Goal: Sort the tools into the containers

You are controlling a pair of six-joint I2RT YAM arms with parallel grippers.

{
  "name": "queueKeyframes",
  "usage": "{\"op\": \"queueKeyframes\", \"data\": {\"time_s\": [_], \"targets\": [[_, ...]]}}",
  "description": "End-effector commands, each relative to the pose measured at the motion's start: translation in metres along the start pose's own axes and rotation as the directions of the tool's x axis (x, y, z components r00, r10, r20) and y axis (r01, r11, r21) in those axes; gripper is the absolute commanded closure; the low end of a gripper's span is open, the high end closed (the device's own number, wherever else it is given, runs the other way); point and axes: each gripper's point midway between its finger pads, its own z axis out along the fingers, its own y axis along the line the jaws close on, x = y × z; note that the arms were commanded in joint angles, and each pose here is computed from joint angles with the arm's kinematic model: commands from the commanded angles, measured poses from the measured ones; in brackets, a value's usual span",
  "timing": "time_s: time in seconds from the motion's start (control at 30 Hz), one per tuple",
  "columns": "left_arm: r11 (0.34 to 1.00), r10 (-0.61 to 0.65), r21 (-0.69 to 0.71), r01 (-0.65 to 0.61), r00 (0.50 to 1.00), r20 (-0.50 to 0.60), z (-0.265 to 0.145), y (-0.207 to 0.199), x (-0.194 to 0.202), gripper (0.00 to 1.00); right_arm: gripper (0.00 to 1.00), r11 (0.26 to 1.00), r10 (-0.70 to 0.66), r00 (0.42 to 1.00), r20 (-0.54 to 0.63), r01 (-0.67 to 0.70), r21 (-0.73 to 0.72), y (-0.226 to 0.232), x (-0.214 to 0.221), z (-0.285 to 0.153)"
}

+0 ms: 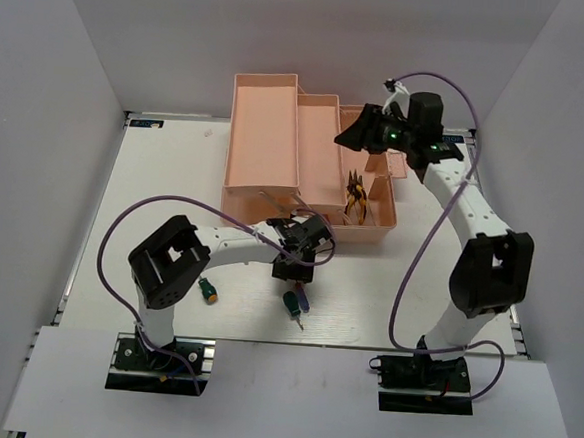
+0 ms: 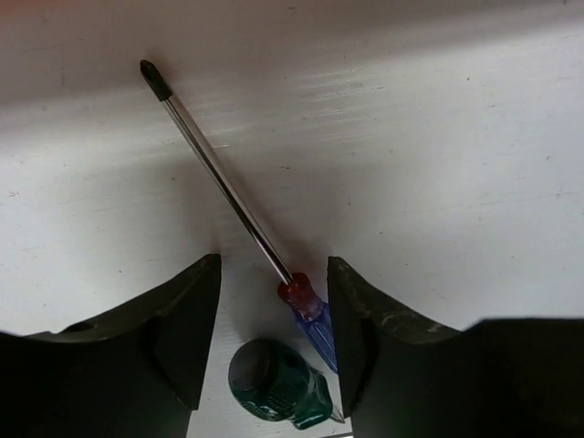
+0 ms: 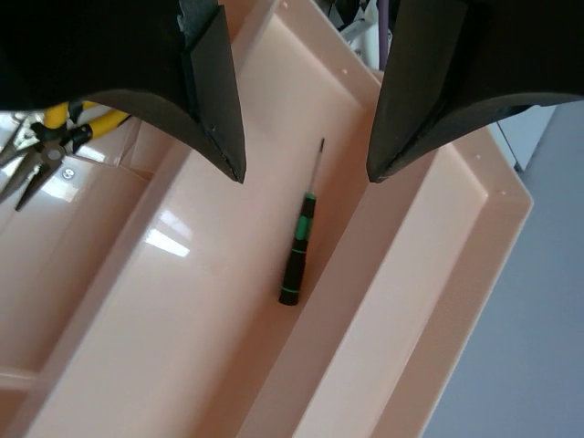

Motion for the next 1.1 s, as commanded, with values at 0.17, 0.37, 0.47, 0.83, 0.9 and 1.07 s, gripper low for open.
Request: {"op": "queueKeyframes", "data": {"time_s": [0.17, 0.37, 0.47, 0.83, 0.9, 1.07], "targets": [[0.999, 0.033, 0.021, -0.032, 0.998, -0.051, 0.01, -0.012, 0.018, 0.77, 0.38, 0.999, 0.037, 0.998, 0.058, -0.036, -0.032, 0.005, -0.001, -0.046], [0.985, 0.116, 0.129, -0.115, 0.993, -0.001, -0.02, -0.043, 0.01, 1.0, 0.38, 0.998, 0.051, 0.998, 0.049, -0.05, -0.025, -0.001, 0.007, -0.064], [0.96, 0.184, 0.203, -0.194, 0.981, 0.066, -0.047, -0.059, 0.004, 1.0, 0.37, 1.0, 0.028, 0.999, 0.038, -0.027, -0.014, -0.006, 0.015, -0.073], [0.862, 0.184, 0.335, -0.38, 0.851, 0.493, -0.179, -0.116, -0.091, 1.0, 0.34, 0.986, -0.081, 0.997, -0.01, 0.081, 0.144, -0.04, 0.058, -0.121], [0.893, 0.166, 0.269, -0.362, 0.818, 0.55, -0.19, -0.106, -0.121, 1.0, 0.34, 0.98, -0.077, 0.997, -0.027, 0.081, 0.183, -0.051, 0.069, -0.128], [0.954, 0.152, 0.093, -0.286, 0.725, 0.671, -0.2, -0.097, -0.206, 1.0, 0.35, 0.965, -0.113, 0.992, -0.049, 0.121, 0.234, -0.058, 0.092, -0.152]]}}
